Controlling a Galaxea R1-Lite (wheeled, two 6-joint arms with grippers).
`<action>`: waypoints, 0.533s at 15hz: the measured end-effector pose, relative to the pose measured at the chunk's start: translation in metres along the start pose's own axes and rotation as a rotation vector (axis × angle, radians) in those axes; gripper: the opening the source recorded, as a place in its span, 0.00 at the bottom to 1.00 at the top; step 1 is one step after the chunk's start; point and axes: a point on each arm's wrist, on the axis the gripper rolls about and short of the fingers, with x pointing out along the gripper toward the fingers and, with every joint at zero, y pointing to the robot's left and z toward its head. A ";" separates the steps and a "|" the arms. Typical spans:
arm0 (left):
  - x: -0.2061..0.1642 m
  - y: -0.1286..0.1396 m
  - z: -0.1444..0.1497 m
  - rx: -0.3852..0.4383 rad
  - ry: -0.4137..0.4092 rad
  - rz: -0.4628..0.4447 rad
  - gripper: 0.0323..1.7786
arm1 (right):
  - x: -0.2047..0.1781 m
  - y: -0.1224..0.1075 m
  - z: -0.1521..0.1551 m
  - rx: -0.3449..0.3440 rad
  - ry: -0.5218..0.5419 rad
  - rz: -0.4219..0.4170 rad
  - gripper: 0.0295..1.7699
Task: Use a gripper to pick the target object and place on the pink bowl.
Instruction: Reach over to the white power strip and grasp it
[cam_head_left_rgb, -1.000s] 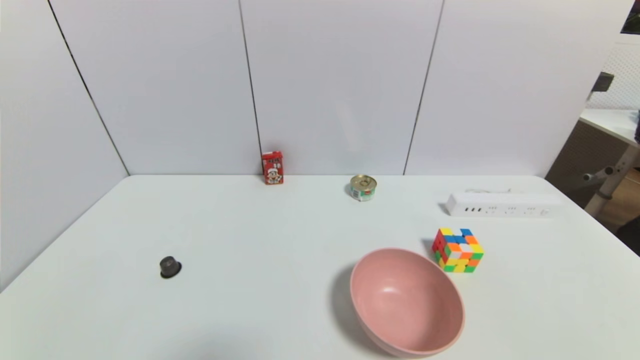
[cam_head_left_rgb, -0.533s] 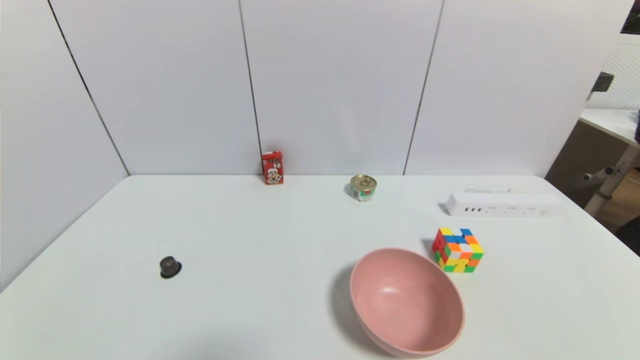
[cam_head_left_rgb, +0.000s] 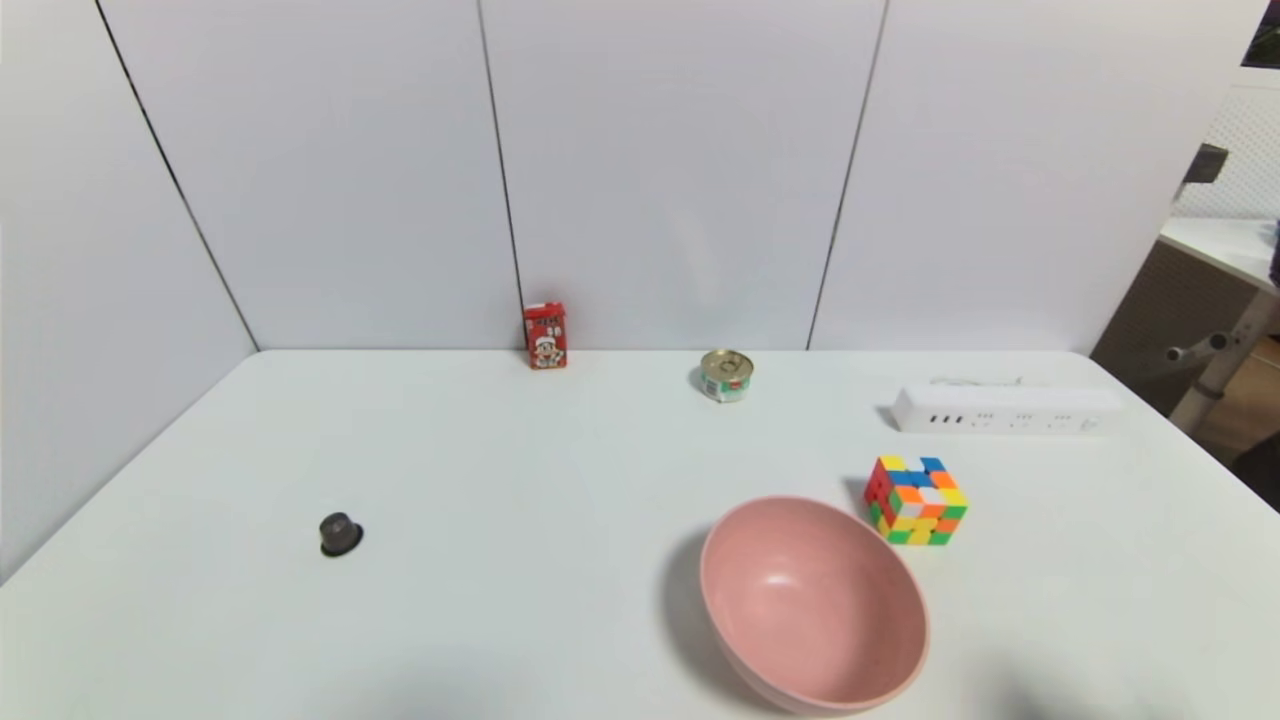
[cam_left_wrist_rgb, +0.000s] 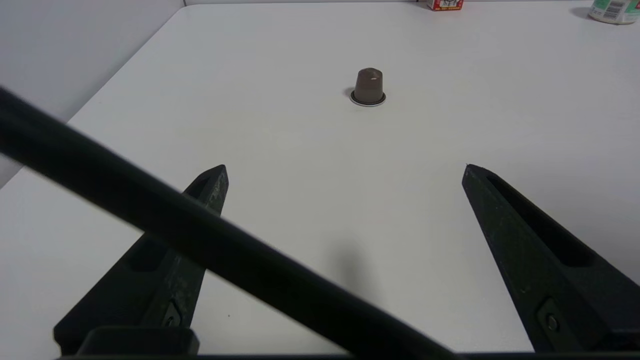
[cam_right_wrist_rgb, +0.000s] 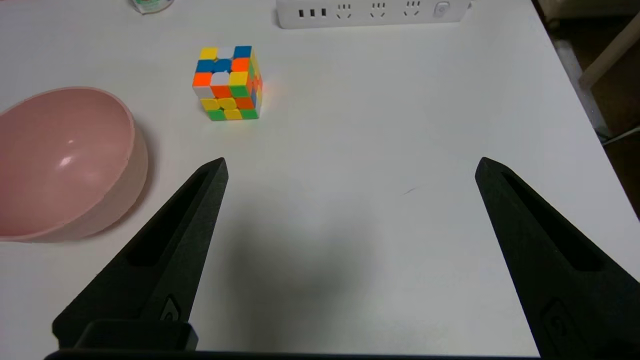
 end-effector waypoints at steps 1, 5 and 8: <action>0.000 0.000 0.000 0.000 0.000 0.000 0.95 | 0.004 0.000 0.015 0.004 0.045 -0.006 0.97; 0.000 0.000 0.000 0.000 0.000 0.000 0.95 | 0.032 -0.003 0.072 0.021 0.162 -0.033 0.97; 0.000 0.000 0.000 0.000 0.000 0.000 0.95 | 0.064 -0.006 0.100 0.009 0.208 -0.042 0.97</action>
